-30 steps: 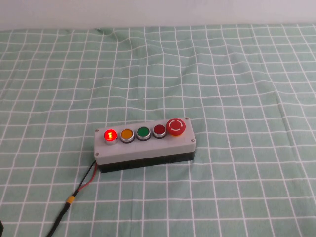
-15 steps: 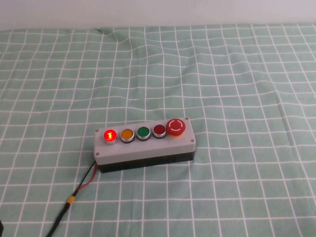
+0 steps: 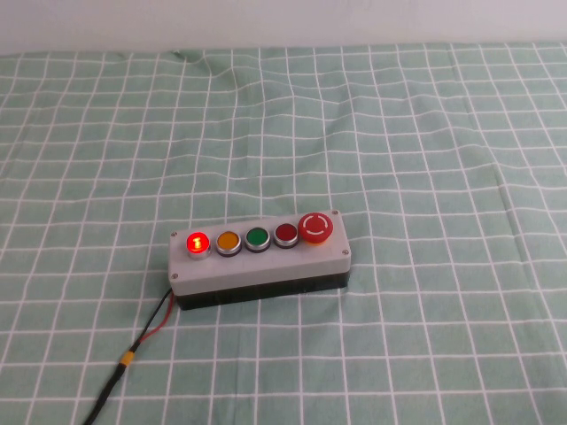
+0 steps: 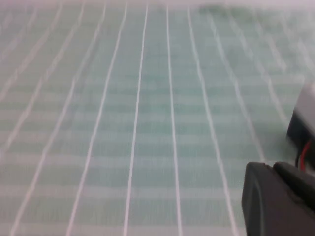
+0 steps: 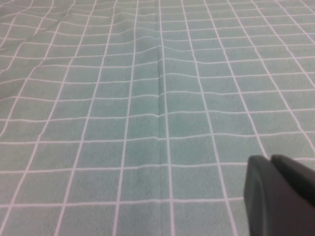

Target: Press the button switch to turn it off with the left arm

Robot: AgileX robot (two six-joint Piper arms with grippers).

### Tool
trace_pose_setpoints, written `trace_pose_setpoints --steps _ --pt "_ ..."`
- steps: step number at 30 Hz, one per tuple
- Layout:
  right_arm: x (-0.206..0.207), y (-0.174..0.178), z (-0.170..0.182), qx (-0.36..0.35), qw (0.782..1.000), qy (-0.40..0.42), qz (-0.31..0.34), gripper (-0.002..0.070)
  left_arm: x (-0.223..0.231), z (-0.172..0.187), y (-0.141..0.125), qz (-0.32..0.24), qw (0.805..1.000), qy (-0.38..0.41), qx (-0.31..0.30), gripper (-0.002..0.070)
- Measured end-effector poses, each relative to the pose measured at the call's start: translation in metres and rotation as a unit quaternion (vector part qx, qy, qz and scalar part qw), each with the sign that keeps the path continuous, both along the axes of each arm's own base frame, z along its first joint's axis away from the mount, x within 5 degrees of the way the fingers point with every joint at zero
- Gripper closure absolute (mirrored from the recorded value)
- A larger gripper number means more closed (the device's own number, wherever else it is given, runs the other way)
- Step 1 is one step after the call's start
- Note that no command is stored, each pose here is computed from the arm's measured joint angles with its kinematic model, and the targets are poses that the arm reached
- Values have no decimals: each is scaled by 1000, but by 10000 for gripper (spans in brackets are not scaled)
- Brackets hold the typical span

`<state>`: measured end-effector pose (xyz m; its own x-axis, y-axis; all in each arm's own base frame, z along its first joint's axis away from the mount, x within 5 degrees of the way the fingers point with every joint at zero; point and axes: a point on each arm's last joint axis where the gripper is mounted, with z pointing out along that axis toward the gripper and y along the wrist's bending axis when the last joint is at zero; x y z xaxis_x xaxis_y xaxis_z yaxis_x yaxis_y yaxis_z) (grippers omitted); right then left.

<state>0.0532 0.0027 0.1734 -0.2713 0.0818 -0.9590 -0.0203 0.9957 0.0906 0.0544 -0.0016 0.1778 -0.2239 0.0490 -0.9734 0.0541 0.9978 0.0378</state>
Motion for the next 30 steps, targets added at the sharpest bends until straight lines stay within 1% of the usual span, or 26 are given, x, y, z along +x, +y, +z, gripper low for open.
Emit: trace_pose_setpoints --steps 3,5,7,11,14,18,20,23,25,26,28,30 --pt "0 0 0 0 1000 0 0 694 2 14 -1 -6 997 -75 -8 677" --pt "0 0 0 0 1000 0 0 694 2 25 -2 -10 991 -135 -19 677" --pt "0 0 0 0 1000 0 0 694 1 37 -3 -15 979 -201 -32 677" --pt "0 0 0 0 1000 0 0 694 -6 59 -4 -26 945 -321 -53 677" --pt "0 0 0 0 1000 0 0 694 -10 66 -4 -30 929 -365 -58 677" --pt "0 0 0 0 1000 0 0 694 -12 69 -4 -32 921 -384 -59 677" --pt "0 0 0 0 1000 0 0 694 -14 72 -4 -34 913 -401 -65 677" --pt "0 0 0 0 1000 0 0 694 -21 81 -4 -44 886 -454 -83 677" --pt "0 0 0 0 1000 0 0 694 -28 88 -4 -50 860 -501 -88 677" --pt "0 0 0 0 1000 0 0 694 -31 90 -4 -52 850 -517 -90 677" --pt "0 0 0 0 1000 0 0 694 -36 99 -4 -56 833 -542 -93 677" --pt "0 0 0 0 1000 0 0 694 -43 116 -3 -59 820 -560 -98 677"
